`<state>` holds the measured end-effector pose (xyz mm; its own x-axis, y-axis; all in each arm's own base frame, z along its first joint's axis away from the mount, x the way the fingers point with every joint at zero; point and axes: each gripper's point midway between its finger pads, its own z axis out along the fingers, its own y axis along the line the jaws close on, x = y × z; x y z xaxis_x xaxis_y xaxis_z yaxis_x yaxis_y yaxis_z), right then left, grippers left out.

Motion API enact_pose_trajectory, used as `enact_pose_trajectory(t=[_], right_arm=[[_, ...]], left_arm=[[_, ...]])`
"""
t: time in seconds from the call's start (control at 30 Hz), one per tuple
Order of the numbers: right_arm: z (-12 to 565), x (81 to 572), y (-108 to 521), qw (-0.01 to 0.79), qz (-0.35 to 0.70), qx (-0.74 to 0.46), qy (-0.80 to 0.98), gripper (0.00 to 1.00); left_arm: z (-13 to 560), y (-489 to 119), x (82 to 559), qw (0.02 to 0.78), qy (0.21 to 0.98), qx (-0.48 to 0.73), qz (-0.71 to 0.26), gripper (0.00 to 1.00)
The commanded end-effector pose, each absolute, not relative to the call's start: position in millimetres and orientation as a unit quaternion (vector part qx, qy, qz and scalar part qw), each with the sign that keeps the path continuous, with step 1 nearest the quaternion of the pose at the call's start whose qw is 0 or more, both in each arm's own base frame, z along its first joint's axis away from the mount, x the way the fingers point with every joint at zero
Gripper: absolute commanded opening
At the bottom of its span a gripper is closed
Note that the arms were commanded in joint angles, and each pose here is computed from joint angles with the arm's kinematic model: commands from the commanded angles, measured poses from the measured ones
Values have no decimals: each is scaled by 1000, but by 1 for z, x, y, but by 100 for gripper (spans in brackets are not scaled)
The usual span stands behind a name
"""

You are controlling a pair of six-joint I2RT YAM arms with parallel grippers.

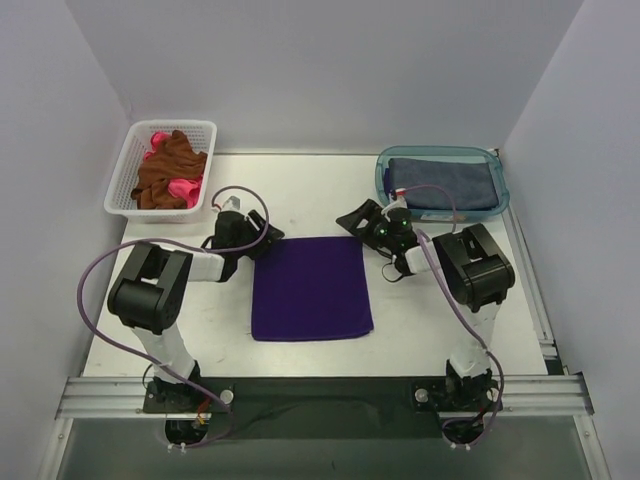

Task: Fold and stack the towels
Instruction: Fold the towel

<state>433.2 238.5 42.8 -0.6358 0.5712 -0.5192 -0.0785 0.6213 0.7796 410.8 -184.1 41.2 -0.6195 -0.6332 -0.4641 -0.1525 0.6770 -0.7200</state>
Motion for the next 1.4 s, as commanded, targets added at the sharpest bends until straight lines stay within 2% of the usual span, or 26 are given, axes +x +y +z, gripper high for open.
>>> enact_pose_trajectory(t=[0.0,0.17,0.2,0.27,0.33,0.47,0.5,0.7,0.97,1.1,1.37], right_arm=[[62,434,233,421,419,131,794,73],[101,434,224,426,407,78,804,73],[94,427,221,405,391,75,823,72],[104,425,216,405,366,47,837,71],[101,420,208,383,322,9,866,69],[97,412,197,341,273,-56,898,60],[90,404,190,320,252,-79,910,58],[87,402,183,297,225,-122,920,47],[64,407,184,259,210,-141,932,45],[56,414,186,251,206,-144,935,43],[40,422,192,240,198,-157,937,42]], left_arm=[[53,-181,415,388,829,-219,-339,67],[125,-181,425,427,814,-171,-354,67],[145,-180,426,438,813,-157,-350,68],[142,-168,420,424,846,-135,-296,68],[166,-158,428,448,847,-114,-265,68],[154,-129,428,436,873,-68,-209,63],[135,-121,424,404,892,-64,-193,62],[100,-129,422,333,924,44,-184,61],[69,-133,423,298,934,69,-187,60],[54,-132,422,283,939,69,-182,55],[37,-130,419,262,948,74,-167,54]])
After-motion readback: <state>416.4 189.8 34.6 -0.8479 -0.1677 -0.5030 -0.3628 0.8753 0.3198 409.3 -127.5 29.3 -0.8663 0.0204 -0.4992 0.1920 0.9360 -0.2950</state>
